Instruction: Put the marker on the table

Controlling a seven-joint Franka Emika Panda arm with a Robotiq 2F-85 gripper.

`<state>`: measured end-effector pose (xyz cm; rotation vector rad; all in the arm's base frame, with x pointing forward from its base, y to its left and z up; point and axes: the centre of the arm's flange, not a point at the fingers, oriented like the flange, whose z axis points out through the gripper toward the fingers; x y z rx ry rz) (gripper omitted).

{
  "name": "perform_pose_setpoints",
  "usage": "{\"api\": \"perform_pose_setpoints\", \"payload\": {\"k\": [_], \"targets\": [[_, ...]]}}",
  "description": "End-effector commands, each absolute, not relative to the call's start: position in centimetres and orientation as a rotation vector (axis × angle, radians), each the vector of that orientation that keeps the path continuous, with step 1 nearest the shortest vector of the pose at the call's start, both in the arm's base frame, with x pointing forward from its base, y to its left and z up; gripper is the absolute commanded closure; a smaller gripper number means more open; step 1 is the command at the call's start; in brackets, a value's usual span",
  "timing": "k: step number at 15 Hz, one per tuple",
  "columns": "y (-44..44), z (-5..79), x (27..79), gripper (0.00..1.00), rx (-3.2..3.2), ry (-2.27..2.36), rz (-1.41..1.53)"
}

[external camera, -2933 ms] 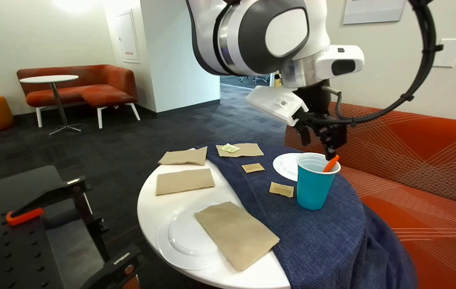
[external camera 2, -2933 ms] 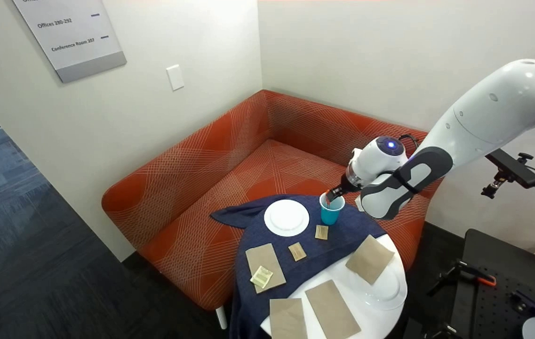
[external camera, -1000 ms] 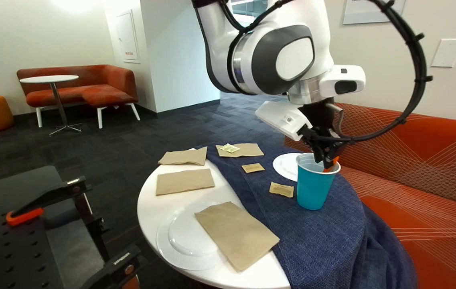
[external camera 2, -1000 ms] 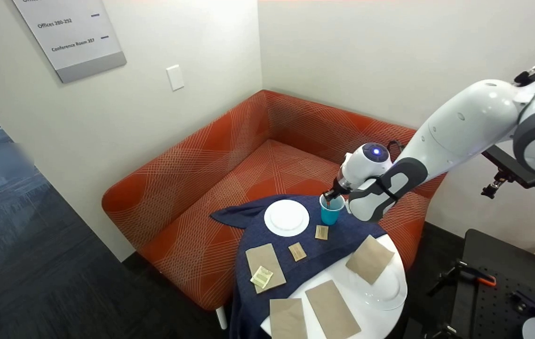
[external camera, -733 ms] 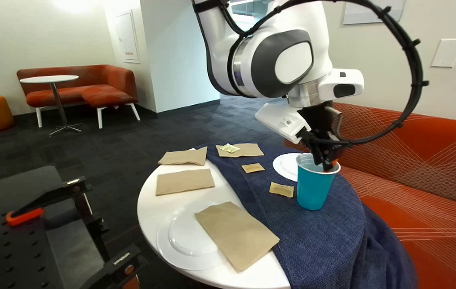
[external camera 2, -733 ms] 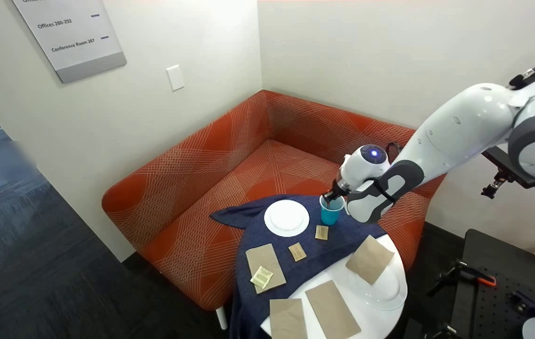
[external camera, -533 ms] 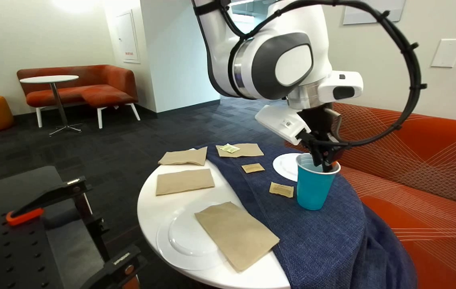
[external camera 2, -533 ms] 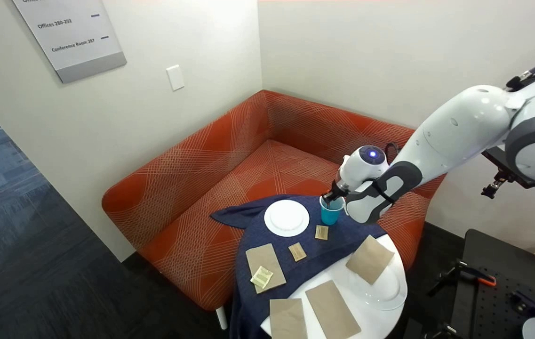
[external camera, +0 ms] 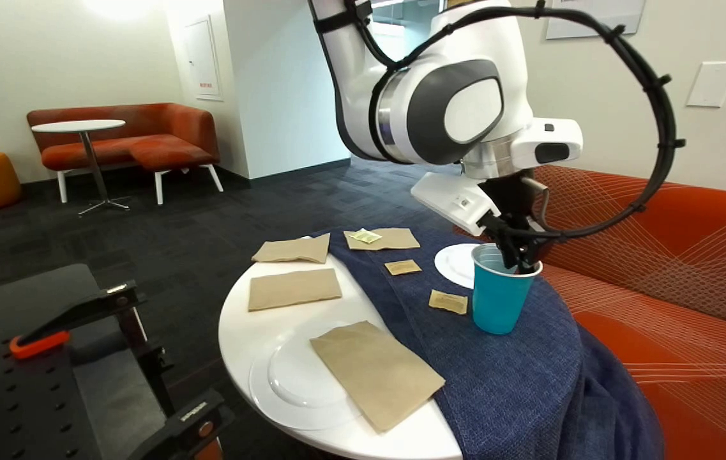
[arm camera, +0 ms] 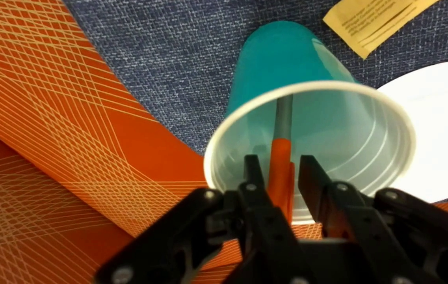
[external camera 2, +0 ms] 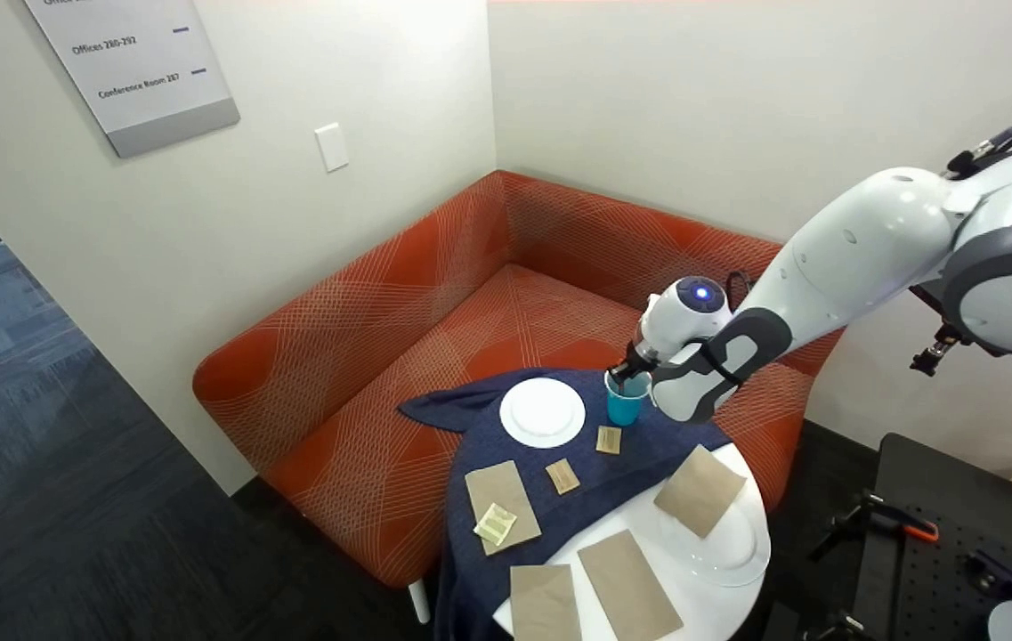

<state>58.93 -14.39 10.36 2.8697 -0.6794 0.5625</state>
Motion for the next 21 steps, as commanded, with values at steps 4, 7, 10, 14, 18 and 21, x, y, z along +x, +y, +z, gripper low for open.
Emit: {"api": "perform_pose_setpoints", "payload": {"k": [4,7,10,14,18,21], "targets": [[-14.1,10.0,60.0,0.97,2.853,-0.703,0.535],[-14.1,10.1,60.0,0.96,2.853,-0.695,0.537],[-14.0,10.4,59.7,0.96,2.841,-0.693,0.538],[-12.8,11.4,59.1,0.96,2.821,-0.648,0.555],[-10.8,11.9,58.6,0.96,2.819,-0.599,0.56],[-9.7,12.5,57.9,0.96,2.806,-0.574,0.57]]}}
